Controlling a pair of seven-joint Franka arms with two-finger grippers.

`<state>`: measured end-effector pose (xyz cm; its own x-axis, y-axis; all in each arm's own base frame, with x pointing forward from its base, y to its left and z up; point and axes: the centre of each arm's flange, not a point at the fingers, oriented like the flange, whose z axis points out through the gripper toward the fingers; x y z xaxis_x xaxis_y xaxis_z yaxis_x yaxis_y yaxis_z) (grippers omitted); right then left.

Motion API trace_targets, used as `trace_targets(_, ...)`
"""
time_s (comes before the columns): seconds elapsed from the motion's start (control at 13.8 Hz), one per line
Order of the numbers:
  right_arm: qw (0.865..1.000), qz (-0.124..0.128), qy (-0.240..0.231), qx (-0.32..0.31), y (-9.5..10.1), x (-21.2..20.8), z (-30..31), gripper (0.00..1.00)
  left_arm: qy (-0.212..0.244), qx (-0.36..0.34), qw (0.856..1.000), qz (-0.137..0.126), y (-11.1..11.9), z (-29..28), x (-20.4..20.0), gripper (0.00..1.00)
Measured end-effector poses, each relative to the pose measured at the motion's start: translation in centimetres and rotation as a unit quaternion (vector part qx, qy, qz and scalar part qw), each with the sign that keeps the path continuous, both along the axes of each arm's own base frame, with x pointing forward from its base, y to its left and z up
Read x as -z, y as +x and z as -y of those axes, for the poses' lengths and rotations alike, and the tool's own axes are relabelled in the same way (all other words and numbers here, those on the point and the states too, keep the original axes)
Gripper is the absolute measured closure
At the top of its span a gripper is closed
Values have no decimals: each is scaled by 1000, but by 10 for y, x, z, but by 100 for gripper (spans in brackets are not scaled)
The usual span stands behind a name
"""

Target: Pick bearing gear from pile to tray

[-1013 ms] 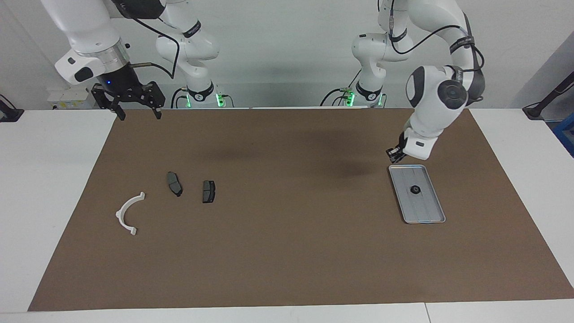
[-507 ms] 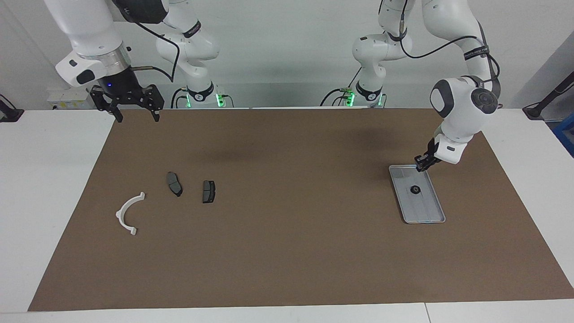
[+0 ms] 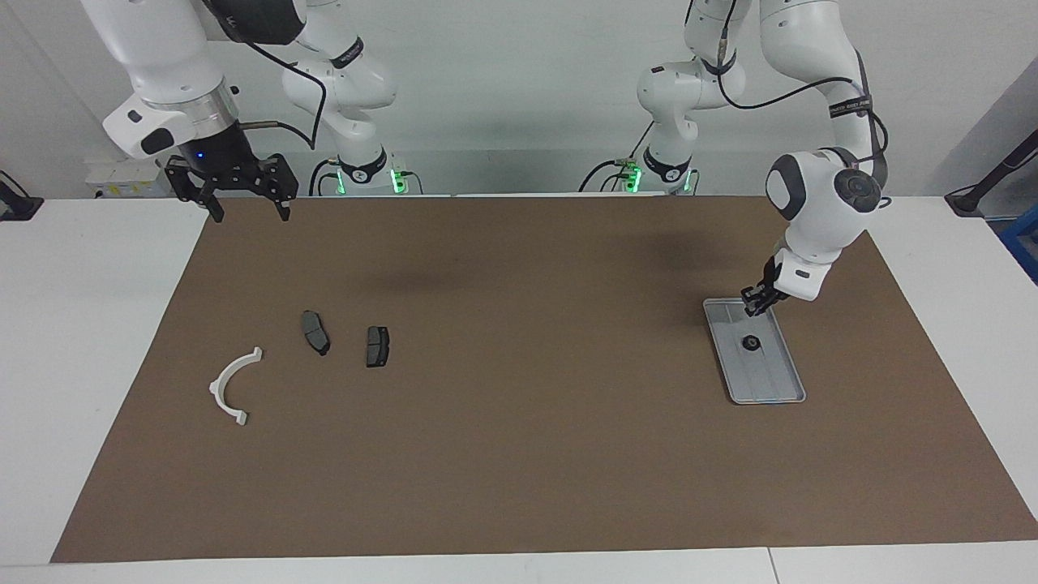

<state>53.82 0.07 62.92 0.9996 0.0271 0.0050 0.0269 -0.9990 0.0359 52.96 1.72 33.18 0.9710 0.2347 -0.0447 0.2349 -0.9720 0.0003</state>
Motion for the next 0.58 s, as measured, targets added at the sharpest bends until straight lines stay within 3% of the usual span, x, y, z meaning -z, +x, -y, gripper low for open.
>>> trace_targets(0.58,1000,-1,8,0,0,1,-2,0,0,-6,1000,9,-7,5,26,77)
